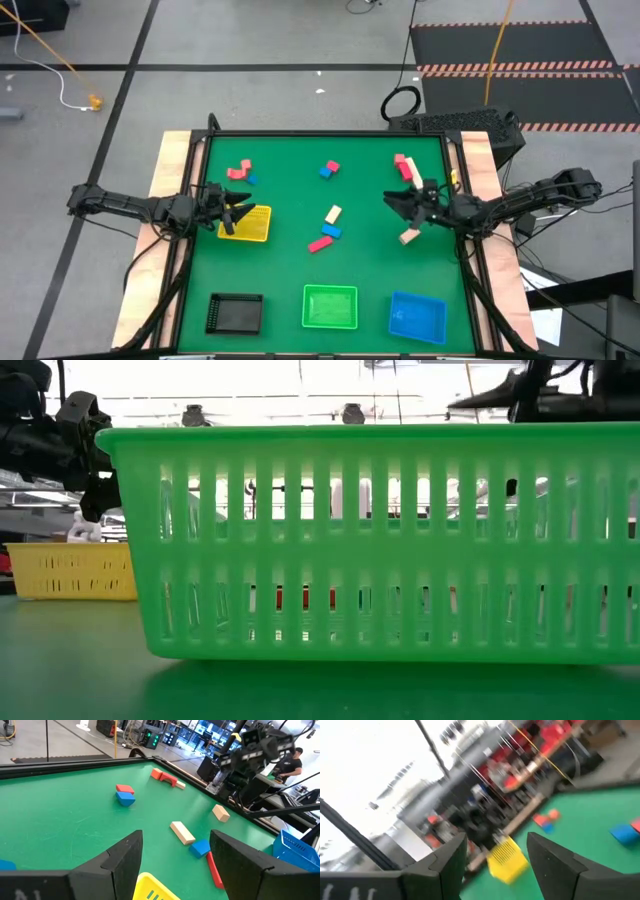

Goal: Sort & place blocks by color
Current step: Put the red arch block into the blue bin

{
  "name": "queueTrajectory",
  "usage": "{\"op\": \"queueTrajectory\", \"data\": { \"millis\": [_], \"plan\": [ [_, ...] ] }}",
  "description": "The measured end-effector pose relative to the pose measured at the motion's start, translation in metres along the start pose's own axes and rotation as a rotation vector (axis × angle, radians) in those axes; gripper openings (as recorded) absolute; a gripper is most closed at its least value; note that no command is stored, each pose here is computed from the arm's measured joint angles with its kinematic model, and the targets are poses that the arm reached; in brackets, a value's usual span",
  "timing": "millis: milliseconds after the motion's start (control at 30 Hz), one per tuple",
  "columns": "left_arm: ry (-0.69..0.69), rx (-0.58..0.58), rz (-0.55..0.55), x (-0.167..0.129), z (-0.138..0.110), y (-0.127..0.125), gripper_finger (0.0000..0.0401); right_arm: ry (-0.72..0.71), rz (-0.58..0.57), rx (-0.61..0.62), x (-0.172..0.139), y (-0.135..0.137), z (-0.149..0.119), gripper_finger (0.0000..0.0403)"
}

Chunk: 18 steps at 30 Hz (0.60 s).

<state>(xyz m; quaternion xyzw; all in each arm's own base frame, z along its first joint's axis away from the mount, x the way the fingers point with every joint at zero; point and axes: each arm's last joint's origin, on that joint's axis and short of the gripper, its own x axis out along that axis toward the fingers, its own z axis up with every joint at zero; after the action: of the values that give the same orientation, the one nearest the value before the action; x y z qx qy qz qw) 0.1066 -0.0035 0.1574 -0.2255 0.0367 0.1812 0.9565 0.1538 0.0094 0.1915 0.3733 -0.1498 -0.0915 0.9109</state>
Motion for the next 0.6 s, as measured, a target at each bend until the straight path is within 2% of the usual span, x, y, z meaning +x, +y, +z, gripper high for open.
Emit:
{"op": "queueTrajectory", "data": {
  "millis": [67, 267, 400, 467, 600],
  "plan": [
    [0.000, 0.000, 0.000, 0.000, 0.000, 0.000, 0.0232, -0.053, 0.037, -0.001, 0.000, 0.004, 0.005, 0.0199],
    [0.000, 0.000, 0.000, 0.000, 0.000, 0.000, 0.0232, -0.150, 0.037, -0.085, 0.012, 0.022, 0.020, 0.0199],
    [0.000, 0.000, -0.001, 0.000, 0.000, 0.000, 0.0232, -0.203, 0.045, -0.222, 0.025, 0.043, 0.036, 0.0199],
    [0.000, 0.000, -0.001, 0.000, 0.000, 0.000, 0.0232, -0.230, -0.014, -0.296, 0.031, 0.050, 0.043, 0.0199],
    [0.000, 0.000, -0.001, 0.000, 0.000, 0.000, 0.0232, -0.257, -0.212, -0.437, 0.040, 0.055, 0.053, 0.0199]
  ]
}}
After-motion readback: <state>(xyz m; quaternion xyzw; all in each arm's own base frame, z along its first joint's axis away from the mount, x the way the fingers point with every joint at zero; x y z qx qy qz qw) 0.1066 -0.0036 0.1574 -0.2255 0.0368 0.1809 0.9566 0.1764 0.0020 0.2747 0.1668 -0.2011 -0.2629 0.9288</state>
